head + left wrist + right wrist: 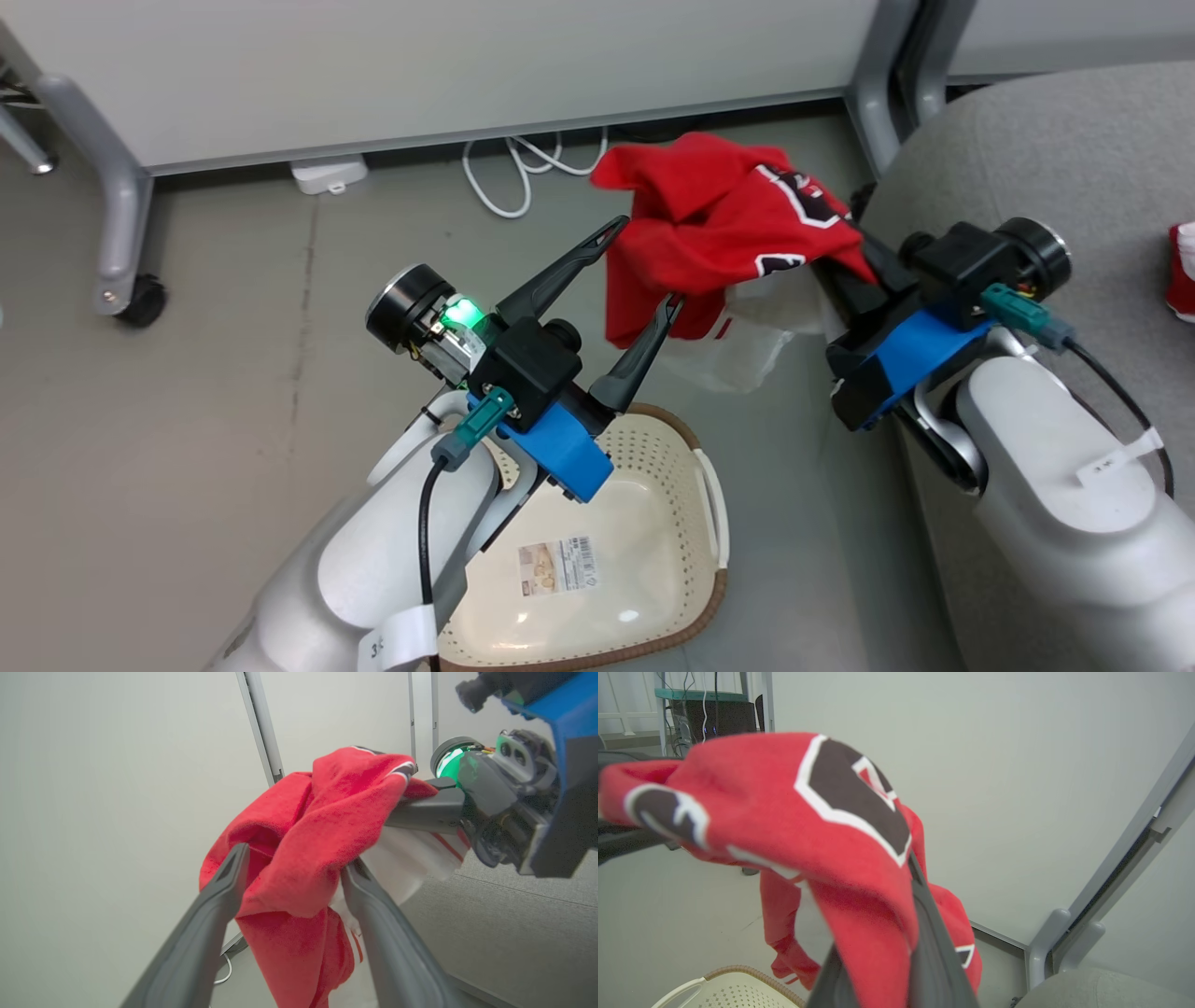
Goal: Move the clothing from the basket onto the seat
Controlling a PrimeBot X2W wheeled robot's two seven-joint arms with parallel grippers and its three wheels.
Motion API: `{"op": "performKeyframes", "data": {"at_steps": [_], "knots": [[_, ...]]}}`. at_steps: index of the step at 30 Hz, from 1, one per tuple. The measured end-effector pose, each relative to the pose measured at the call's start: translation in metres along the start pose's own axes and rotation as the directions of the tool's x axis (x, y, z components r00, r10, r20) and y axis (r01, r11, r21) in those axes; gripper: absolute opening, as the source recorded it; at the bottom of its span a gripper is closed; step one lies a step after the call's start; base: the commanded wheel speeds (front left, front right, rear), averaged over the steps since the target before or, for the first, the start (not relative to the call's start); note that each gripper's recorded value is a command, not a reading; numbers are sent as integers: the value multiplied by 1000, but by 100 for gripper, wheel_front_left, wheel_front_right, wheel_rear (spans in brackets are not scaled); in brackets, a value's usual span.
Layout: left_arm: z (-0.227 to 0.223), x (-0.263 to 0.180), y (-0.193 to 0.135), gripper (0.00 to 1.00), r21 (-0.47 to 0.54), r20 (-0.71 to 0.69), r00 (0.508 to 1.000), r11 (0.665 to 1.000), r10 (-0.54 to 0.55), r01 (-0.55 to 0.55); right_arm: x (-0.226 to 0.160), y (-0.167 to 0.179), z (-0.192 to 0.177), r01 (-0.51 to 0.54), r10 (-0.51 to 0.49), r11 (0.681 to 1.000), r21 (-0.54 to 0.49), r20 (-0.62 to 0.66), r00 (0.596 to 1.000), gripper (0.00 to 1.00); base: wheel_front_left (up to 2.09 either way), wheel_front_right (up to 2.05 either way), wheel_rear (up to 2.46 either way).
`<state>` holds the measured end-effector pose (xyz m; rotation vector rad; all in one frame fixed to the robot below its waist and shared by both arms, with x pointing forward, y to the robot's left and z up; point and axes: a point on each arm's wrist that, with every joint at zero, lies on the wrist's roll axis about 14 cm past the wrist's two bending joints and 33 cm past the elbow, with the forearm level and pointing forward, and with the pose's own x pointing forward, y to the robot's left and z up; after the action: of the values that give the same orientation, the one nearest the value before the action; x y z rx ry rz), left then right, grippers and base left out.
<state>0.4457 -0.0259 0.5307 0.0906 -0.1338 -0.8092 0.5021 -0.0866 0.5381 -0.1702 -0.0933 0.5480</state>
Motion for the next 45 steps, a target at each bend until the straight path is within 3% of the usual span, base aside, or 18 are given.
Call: {"op": "performKeyframes", "data": {"at_steps": [6, 11, 19, 28, 37, 44, 45], "knots": [[-17, 13, -15, 100, -30, -17, 998, 998, -62, 61, -28, -40, -15, 159, -158, 986, 41, -20, 987, 0, 0, 0, 0], [-28, 26, -32, 100, -54, -20, 992, 991, -127, 126, -61, -71, -28, 293, -291, 954, 62, -46, 956, 0, 0, 0, 0], [-35, 45, -63, 100, -85, 0, 974, 971, -226, 225, -129, -103, -49, 483, -475, 873, 65, -110, 873, 0, 0, 0, 0], [-35, 58, -88, 100, -108, 24, 954, 948, -298, 299, -187, -110, -62, 616, -600, 785, 72, -160, 784, 0, 0, 0, 0], [-33, 60, -92, 100, -110, 31, 952, 945, -306, 307, -191, -107, -52, 630, -619, 772, 83, -131, 775, 0, 0, 0, 0], [-47, 61, -84, 100, -122, 13, 955, 948, -296, 295, -167, -135, -11, 631, -633, 773, 61, 11, 774, 0, 0, 0, 0], [-53, 63, -81, 100, -129, 8, 956, 948, -293, 292, -158, -150, 9, 637, -638, 770, 41, 77, 766, 0, 0, 0, 0]]}}
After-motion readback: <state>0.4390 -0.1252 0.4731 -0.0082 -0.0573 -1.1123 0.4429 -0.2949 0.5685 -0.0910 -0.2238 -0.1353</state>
